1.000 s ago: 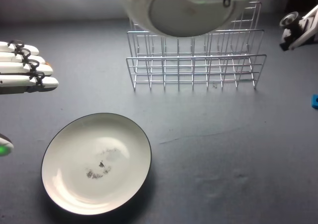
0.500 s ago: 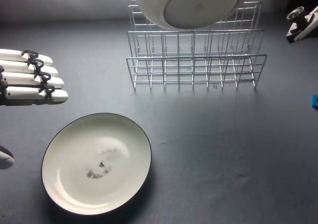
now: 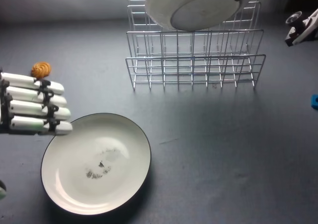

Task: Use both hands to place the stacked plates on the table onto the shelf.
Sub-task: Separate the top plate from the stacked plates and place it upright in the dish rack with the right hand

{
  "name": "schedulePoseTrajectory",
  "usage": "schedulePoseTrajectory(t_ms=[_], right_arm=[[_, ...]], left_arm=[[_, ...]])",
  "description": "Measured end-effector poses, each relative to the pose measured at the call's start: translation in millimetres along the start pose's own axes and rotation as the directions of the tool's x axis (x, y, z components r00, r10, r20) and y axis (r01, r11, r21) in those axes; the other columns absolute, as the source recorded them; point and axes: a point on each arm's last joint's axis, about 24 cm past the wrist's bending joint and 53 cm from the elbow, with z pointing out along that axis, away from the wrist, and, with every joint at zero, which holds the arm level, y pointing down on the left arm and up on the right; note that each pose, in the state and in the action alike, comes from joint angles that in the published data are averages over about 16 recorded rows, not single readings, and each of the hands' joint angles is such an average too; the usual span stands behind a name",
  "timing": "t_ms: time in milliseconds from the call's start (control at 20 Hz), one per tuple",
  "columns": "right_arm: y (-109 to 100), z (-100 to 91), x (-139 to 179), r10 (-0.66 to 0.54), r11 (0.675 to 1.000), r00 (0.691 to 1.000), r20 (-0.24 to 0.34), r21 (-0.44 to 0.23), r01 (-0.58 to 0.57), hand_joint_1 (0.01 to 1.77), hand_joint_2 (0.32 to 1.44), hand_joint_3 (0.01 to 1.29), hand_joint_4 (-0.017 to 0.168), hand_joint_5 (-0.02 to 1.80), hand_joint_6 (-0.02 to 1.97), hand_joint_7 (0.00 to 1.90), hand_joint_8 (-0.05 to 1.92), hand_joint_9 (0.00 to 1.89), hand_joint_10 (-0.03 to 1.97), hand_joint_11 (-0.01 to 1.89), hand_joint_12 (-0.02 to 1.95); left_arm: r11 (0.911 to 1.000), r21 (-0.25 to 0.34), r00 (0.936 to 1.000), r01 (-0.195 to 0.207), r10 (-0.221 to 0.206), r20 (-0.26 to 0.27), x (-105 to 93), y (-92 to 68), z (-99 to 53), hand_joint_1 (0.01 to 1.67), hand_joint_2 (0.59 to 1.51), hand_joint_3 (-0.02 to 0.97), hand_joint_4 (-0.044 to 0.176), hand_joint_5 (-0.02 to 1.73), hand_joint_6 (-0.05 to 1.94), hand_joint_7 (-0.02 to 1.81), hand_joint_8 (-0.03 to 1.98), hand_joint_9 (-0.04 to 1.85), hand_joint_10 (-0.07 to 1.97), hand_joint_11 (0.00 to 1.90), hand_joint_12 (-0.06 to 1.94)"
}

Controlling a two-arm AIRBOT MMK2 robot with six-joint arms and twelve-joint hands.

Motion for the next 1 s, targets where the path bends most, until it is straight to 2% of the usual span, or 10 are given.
schedulePoseTrajectory(t_ms=[500,1000], right_arm=[[-23,8.5,-5,0.088,0.995,0.996,0.028,0.052,-0.089,1.21,1.08,0.01,-0.009,0.78,1.04,1.01,1.1,1.04,0.85,0.84,1.37],[-52,16.1,-3,0.183,0.974,0.982,0.034,0.129,-0.186,1.2,1.08,0.01,-0.01,0.77,1.06,1.02,1.07,1.08,0.74,0.85,1.27]], left_arm=[[0.9999,-0.012,0.9937,-0.011,0.009,-0.112,34.8,0.0,6.2,0.02,1.14,0.008,-0.003,0.08,0.02,0.07,0.0,0.06,0.01,0.02,0.04],[0.9988,-0.049,0.9884,0.003,-0.011,-0.151,50.6,-0.1,15.0,0.02,1.145,0.009,-0.003,0.07,0.02,0.06,0.0,0.04,0.01,0.02,0.03]])
